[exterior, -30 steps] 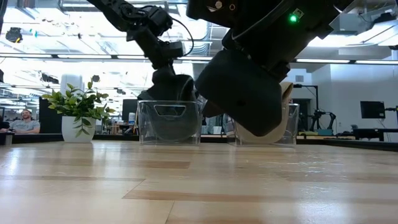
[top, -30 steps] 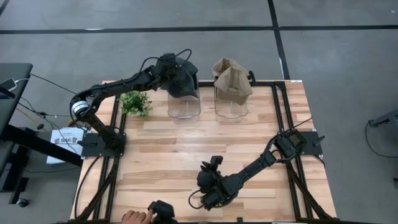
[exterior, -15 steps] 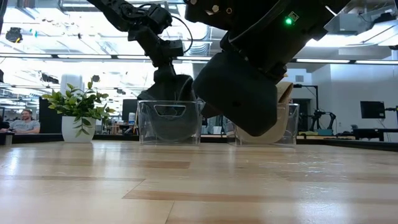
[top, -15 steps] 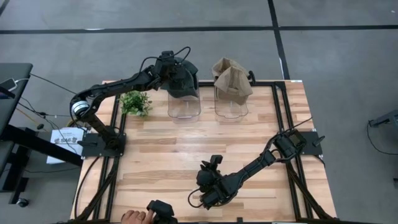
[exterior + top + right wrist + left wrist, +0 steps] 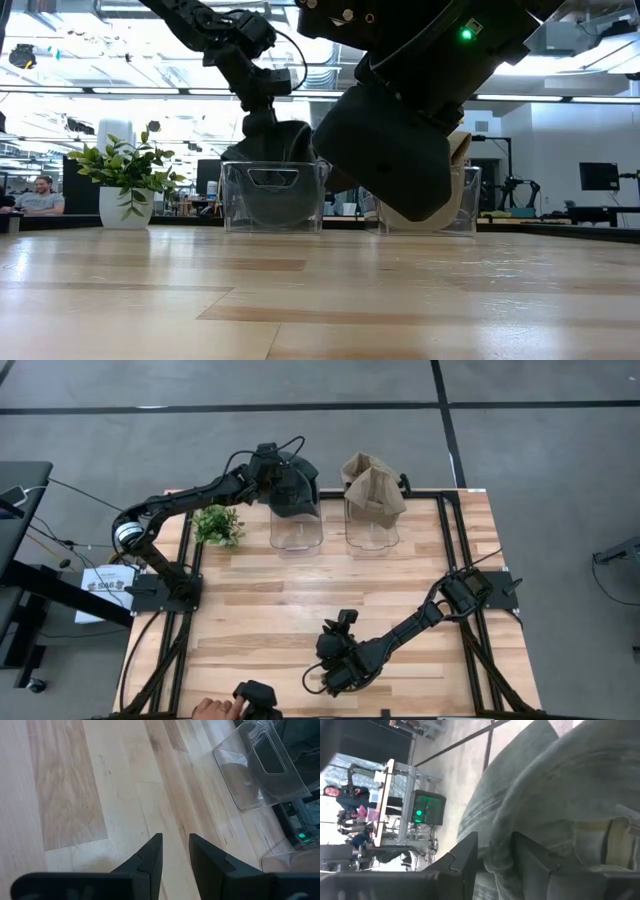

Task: Pick & Place hat
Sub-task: Put the black cap into the left transparent bin

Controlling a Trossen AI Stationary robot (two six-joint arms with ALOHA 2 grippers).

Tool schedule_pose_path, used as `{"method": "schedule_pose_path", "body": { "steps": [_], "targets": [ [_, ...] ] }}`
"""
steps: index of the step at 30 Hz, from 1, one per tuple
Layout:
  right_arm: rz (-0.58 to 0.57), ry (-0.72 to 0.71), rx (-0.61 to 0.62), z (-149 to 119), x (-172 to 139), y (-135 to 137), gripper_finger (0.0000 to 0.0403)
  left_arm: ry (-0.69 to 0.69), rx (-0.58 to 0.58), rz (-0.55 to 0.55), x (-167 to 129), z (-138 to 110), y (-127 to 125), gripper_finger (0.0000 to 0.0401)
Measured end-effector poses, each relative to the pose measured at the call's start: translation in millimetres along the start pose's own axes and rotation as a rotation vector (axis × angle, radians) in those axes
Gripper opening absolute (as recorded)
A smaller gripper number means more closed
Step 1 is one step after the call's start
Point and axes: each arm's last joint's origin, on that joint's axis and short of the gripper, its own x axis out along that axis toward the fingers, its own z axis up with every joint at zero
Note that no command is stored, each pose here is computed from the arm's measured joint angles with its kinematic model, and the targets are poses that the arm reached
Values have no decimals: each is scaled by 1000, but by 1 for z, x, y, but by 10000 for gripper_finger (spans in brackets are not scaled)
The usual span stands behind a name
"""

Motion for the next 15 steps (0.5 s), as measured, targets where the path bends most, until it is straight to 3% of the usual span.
{"method": "schedule_pose_path", "body": {
  "steps": [15],
  "targets": [
    [1,2,-1,0,0,0,87,50,36,-35,-8,8,-14,118]
  ]
}}
